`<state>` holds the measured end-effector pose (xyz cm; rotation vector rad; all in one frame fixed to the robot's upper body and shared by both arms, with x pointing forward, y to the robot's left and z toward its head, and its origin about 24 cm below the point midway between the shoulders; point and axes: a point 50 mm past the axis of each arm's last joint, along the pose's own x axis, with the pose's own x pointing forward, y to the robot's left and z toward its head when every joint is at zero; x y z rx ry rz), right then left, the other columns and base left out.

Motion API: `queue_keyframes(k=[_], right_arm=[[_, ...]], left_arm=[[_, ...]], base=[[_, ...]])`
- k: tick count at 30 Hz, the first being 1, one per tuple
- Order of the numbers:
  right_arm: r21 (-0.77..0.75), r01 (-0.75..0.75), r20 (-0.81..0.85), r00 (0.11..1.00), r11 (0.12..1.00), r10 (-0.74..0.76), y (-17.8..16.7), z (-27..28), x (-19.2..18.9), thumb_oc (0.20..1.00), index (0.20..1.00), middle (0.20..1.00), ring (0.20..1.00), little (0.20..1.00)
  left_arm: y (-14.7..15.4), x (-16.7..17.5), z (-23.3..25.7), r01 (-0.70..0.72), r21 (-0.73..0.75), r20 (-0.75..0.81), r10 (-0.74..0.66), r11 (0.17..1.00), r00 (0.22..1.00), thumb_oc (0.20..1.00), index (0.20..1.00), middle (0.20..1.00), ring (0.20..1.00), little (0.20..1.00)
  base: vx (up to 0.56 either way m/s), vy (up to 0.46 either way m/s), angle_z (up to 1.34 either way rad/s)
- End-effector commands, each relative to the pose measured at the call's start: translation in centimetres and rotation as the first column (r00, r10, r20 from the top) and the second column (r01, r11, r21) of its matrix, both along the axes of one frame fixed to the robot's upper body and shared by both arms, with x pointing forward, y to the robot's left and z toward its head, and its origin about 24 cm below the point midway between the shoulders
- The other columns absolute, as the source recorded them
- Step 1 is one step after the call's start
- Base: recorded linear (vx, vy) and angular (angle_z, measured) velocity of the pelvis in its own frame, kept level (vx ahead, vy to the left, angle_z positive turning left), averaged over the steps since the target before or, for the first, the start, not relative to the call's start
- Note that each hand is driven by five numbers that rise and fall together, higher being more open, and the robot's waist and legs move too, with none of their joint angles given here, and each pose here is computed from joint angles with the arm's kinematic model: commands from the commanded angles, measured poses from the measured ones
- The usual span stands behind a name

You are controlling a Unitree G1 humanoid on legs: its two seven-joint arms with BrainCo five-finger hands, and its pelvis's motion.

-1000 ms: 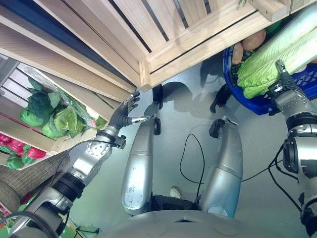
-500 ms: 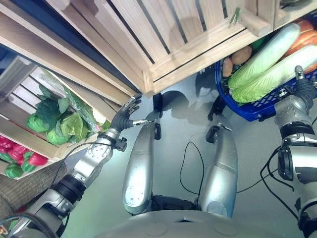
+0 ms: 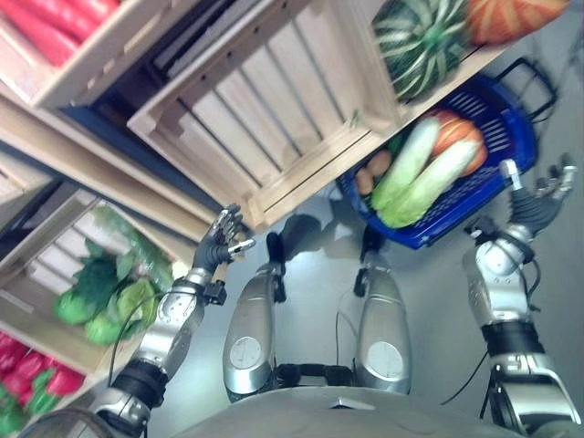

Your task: Pick up fruits and vegetables into the basket

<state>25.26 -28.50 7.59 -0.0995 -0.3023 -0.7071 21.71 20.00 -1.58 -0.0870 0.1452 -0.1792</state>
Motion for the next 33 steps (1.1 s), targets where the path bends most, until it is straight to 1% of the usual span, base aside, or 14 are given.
queue_keyframes(k=[1, 3, 5, 8, 11, 15, 16, 18, 20, 21, 24, 27, 29, 33], right_arm=[[-0.069, -0.303, -0.077, 0.952, 0.951, 0.297, 1.8, -0.7, -0.9, 1.0, 1.0, 1.0, 1.0, 1.0], [-0.087, -0.403, -0.174, 0.907, 0.911, 0.384, 3.1, -2.0, -1.2, 1.0, 1.0, 1.0, 1.0, 1.0], [0.036, -0.54, -0.305, 0.796, 0.841, 0.523, 4.5, -4.9, -2.0, 1.0, 1.0, 1.0, 1.0, 1.0], [0.265, -0.586, -0.397, 0.657, 0.766, 0.64, 6.1, -9.0, -3.4, 1.0, 1.0, 1.0, 1.0, 1.0], [0.471, -0.548, -0.493, 0.487, 0.692, 0.721, 8.3, -13.4, -5.2, 1.0, 1.0, 1.0, 1.0, 1.0], [0.528, -0.525, -0.563, 0.372, 0.667, 0.738, 9.9, -15.5, -6.0, 1.0, 1.0, 1.0, 1.0, 1.0], [0.606, -0.456, -0.583, 0.302, 0.652, 0.754, 10.6, -17.4, -7.0, 1.0, 1.0, 1.0, 1.0, 1.0], [0.629, -0.441, -0.626, 0.202, 0.641, 0.753, 11.1, -19.2, -8.1, 1.0, 1.0, 1.0, 1.0, 1.0], [0.639, -0.43, -0.628, 0.187, 0.638, 0.755, 11.2, -19.5, -8.3, 1.0, 1.0, 1.0, 1.0, 1.0], [0.688, -0.364, -0.63, 0.13, 0.628, 0.765, 11.2, -20.8, -9.6, 1.0, 1.0, 1.0, 1.0, 1.0], [0.721, -0.288, -0.642, 0.065, 0.631, 0.764, 10.9, -22.2, -11.1, 1.0, 1.0, 1.0, 1.0, 1.0], [0.74, -0.251, -0.637, 0.037, 0.624, 0.77, 10.9, -22.7, -11.9, 1.0, 1.0, 1.0, 1.0, 1.0], [0.795, -0.185, -0.59, -0.011, 0.578, 0.808, 11.0, -23.3, -13.2, 1.0, 1.0, 1.0, 1.0, 1.0], [0.809, -0.137, -0.58, -0.032, 0.571, 0.814, 10.8, -23.6, -13.9, 1.0, 1.0, 1.0, 1.0, 1.0]], left_arm=[[1.2, -2.8, -2.0, 0.004, 0.001, -0.081, -0.004, 1.0, 0.997, 1.0, 1.0, 1.0, 1.0, 1.0], [1.3, -3.4, -2.8, 0.005, 0.004, -0.114, -0.005, 1.0, 0.993, 1.0, 1.0, 1.0, 1.0, 1.0], [1.3, -4.2, -3.8, 0.02, 0.007, -0.162, -0.018, 1.0, 0.987, 1.0, 1.0, 1.0, 1.0, 1.0], [1.1, -4.8, -4.9, 0.063, 0.013, -0.228, -0.058, 0.998, 0.972, 1.0, 1.0, 1.0, 1.0, 1.0], [0.4, -5.3, -6.3, 0.11, 0.028, -0.31, -0.096, 0.994, 0.946, 1.0, 1.0, 1.0, 1.0, 1.0], [-0.2, -5.5, -7.6, 0.149, 0.029, -0.387, -0.126, 0.988, 0.913, 1.0, 1.0, 1.0, 1.0, 1.0], [-0.6, -5.9, -8.7, 0.174, 0.044, -0.451, -0.136, 0.984, 0.882, 1.0, 1.0, 1.0, 1.0, 1.0], [-1.1, -6.6, -10.1, 0.207, 0.065, -0.521, -0.144, 0.976, 0.841, 1.0, 1.0, 1.0, 1.0, 1.0], [-1.1, -6.7, -10.3, 0.213, 0.072, -0.529, -0.143, 0.974, 0.836, 1.0, 1.0, 1.0, 1.0, 1.0], [-1.4, -7.3, -11.2, 0.248, 0.064, -0.588, -0.164, 0.967, 0.792, 1.0, 1.0, 1.0, 1.0, 1.0], [-1.9, -8.6, -12.5, 0.308, 0.026, -0.668, -0.213, 0.951, 0.713, 1.0, 1.0, 1.0, 1.0, 1.0], [-2.3, -9.0, -12.9, 0.328, -0.03, -0.697, -0.255, 0.944, 0.67, 1.0, 1.0, 1.0, 1.0, 1.0], [-2.8, -9.6, -13.3, 0.336, -0.106, -0.725, -0.304, 0.936, 0.618, 1.0, 1.0, 1.0, 1.0, 1.0], [-3.2, -10.1, -13.6, 0.325, -0.168, -0.738, -0.337, 0.931, 0.585, 1.0, 1.0, 1.0, 1.0, 1.0]], base=[[0.13, 0.06, -0.08], [0.18, 0.07, -0.13], [0.21, 0.073, -0.06], [0.18, 0.062, 0.04], [0.09, 0.058, 0.08], [0.0, 0.057, 0.04], [-0.03, 0.069, 0.05], [-0.02, 0.078, 0.09], [-0.01, 0.048, 0.07], [-0.02, 0.064, 0.08], [-0.02, 0.079, 0.1], [-0.01, 0.061, 0.08], [-0.02, 0.062, 0.01], [0.02, 0.031, 0.0]])
